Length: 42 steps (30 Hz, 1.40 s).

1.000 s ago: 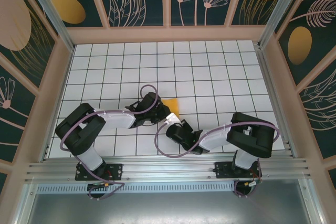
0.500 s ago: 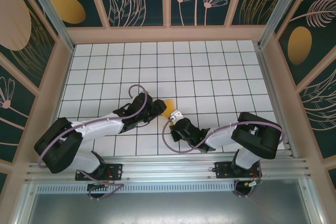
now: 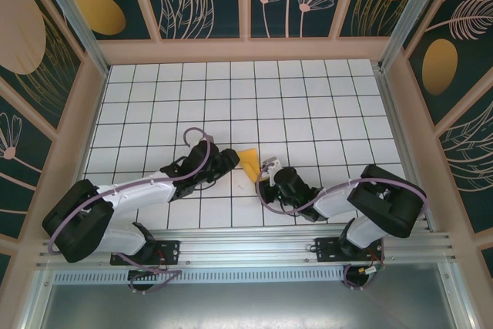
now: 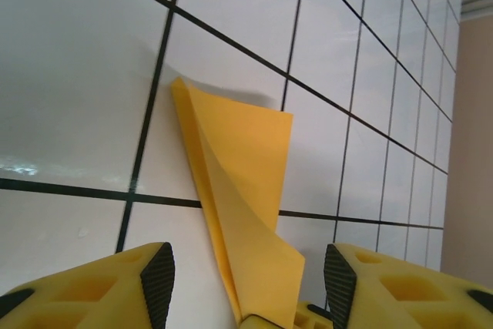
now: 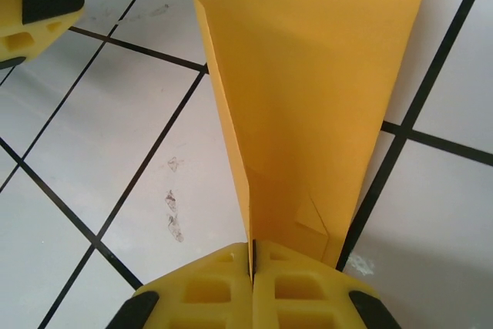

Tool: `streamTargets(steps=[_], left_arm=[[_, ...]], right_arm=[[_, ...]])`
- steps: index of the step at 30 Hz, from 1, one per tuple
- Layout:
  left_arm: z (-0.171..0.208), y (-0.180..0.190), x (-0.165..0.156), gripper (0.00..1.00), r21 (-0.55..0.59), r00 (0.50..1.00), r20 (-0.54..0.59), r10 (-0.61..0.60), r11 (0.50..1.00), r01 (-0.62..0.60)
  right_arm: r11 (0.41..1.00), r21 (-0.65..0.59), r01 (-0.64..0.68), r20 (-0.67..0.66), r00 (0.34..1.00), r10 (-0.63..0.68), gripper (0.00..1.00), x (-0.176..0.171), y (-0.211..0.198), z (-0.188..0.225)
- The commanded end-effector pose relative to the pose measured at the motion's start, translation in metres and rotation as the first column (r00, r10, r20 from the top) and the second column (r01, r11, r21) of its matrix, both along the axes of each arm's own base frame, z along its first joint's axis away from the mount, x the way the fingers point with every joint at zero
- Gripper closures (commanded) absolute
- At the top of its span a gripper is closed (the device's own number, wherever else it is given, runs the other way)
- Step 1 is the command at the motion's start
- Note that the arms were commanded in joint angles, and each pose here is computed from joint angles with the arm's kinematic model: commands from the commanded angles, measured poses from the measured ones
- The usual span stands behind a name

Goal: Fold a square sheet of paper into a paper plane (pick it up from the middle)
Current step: Fold the wing for the fifth time at the center of the table.

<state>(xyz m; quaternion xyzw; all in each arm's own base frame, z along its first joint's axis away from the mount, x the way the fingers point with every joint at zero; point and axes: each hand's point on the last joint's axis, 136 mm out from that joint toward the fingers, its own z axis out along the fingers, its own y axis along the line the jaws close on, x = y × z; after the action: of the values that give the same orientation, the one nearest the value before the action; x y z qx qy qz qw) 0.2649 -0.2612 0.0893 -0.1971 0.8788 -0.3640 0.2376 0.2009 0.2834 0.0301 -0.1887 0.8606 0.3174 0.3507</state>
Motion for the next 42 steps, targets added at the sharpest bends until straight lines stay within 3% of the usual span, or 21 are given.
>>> streamTargets(steps=[1,6,9,13,17,23,26,31,36,39,42], left_arm=[[0.008,-0.021,0.000,0.45,-0.062,0.995,0.045,-0.086,0.994,0.089],[0.012,-0.044,-0.001,0.45,-0.121,0.984,0.054,-0.172,0.977,0.178],[0.003,-0.049,0.002,0.43,-0.089,0.982,0.017,-0.191,0.978,0.191],[-0.014,-0.037,0.008,0.37,0.010,0.991,-0.051,-0.124,0.992,0.124],[-0.022,-0.033,0.010,0.31,0.007,0.993,-0.092,-0.074,0.997,0.075],[-0.037,-0.041,0.011,0.31,0.029,0.985,-0.145,-0.094,0.995,0.099],[-0.045,-0.041,0.012,0.36,0.034,0.982,-0.165,-0.096,0.994,0.103],[-0.047,-0.042,0.013,0.54,0.051,0.982,-0.160,-0.104,0.992,0.113],[-0.051,-0.039,0.011,0.56,0.077,0.979,-0.172,-0.110,0.989,0.125],[-0.048,-0.038,0.011,0.65,0.077,0.979,-0.169,-0.113,0.989,0.127],[-0.048,-0.039,0.011,0.81,0.081,0.978,-0.171,-0.117,0.988,0.132]], right_arm=[[0.996,0.090,0.006,-0.031,1.000,-0.004,1.00,-0.002,0.005,0.011],[0.997,0.067,0.021,-0.038,0.999,-0.019,1.00,-0.002,-0.001,0.003],[0.998,0.057,0.019,-0.031,0.999,-0.017,0.99,-0.002,-0.001,0.001],[0.999,0.040,0.002,-0.005,1.000,-0.001,0.99,-0.001,-0.001,0.000],[1.000,0.018,-0.013,0.031,0.999,0.012,0.99,-0.001,0.000,0.001],[0.999,-0.008,-0.054,0.064,0.996,0.054,0.99,-0.006,0.005,-0.001],[0.998,-0.034,-0.059,0.090,0.994,0.061,0.98,-0.006,0.006,-0.003],[0.994,-0.079,-0.070,0.123,0.989,0.079,0.98,-0.007,0.009,-0.003],[0.990,-0.124,-0.061,0.158,0.984,0.080,0.98,-0.005,0.009,-0.004],[0.988,-0.140,-0.057,0.169,0.982,0.080,0.96,-0.004,0.008,-0.004],[0.985,-0.161,-0.057,0.182,0.979,0.086,0.93,-0.004,0.010,-0.003]])
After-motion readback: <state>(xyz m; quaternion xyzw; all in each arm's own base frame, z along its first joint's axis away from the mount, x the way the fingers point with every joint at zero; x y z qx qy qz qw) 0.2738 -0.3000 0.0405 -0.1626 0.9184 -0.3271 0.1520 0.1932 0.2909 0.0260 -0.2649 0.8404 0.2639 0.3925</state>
